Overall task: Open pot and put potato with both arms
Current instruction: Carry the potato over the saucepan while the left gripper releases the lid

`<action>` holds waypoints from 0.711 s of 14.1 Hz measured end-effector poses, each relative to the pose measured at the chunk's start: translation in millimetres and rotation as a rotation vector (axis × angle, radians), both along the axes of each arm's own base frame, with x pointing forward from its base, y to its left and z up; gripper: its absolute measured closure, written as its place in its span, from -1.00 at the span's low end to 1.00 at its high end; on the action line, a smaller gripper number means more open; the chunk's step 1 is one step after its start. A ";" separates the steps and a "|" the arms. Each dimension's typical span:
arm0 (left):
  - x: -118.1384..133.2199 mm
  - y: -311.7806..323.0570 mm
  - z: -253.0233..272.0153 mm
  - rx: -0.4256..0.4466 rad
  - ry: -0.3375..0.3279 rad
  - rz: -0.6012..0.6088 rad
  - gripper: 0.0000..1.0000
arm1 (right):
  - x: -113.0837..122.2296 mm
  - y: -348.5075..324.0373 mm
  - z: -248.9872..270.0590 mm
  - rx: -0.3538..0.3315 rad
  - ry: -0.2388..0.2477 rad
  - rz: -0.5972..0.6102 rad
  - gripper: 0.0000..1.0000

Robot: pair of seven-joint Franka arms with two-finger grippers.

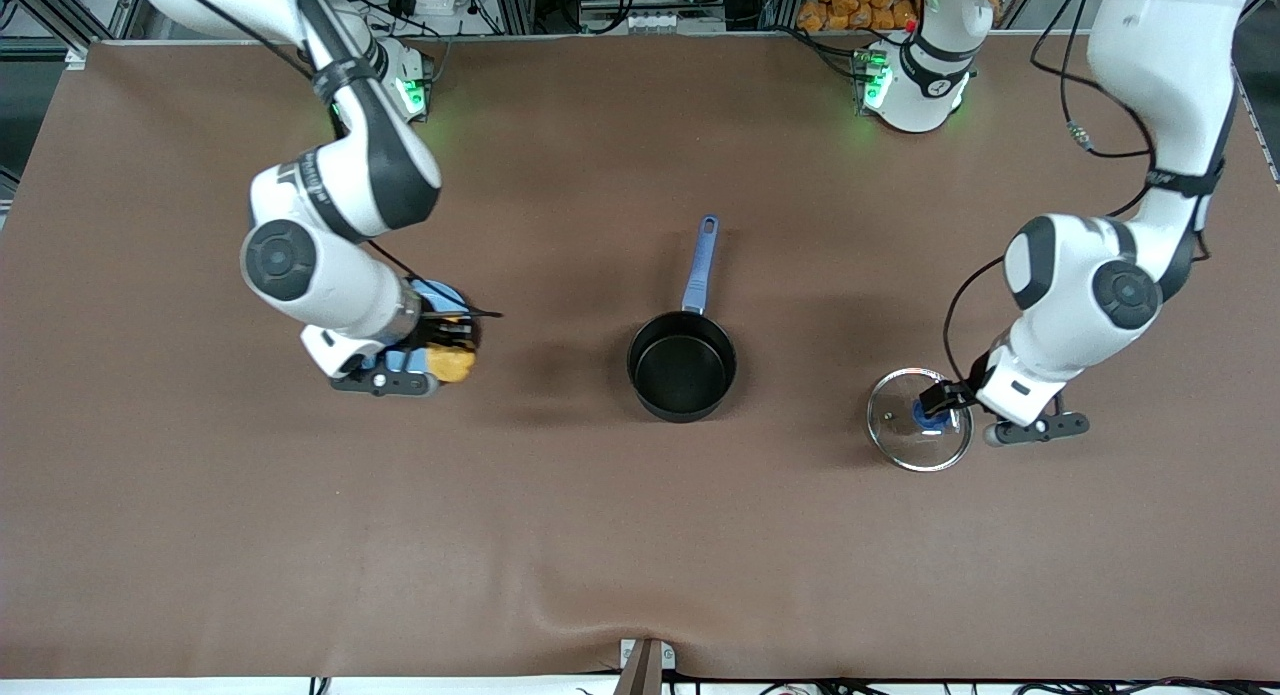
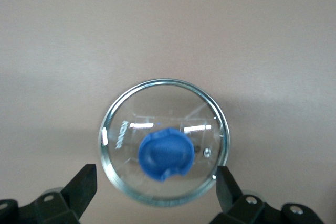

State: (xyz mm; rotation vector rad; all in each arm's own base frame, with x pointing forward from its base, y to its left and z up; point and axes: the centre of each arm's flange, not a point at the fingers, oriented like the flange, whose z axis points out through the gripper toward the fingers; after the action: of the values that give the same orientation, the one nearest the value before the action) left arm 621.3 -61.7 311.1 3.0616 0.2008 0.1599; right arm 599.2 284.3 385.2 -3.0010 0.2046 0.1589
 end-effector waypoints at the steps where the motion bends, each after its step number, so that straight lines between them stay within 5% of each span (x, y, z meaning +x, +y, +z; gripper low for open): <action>1: -3.3 1.5 20.1 0.009 0.008 0.000 -1.00 | 5.6 28.5 1.0 0.014 -0.002 -0.030 -0.19; 5: -18.7 4.5 118.7 0.048 0.092 -0.005 -1.00 | 10.7 138.0 -8.3 0.066 -0.036 -0.045 -0.19; 10: -27.7 5.2 224.9 0.048 0.174 -0.023 -1.00 | -18.4 229.1 -37.4 0.122 -0.076 -0.058 -0.19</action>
State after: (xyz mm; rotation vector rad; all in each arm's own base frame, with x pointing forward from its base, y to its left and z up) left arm 593.6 -56.5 536.1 3.1240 0.1739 -0.1053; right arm 580.9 513.4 347.8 -2.8700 0.2630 0.0487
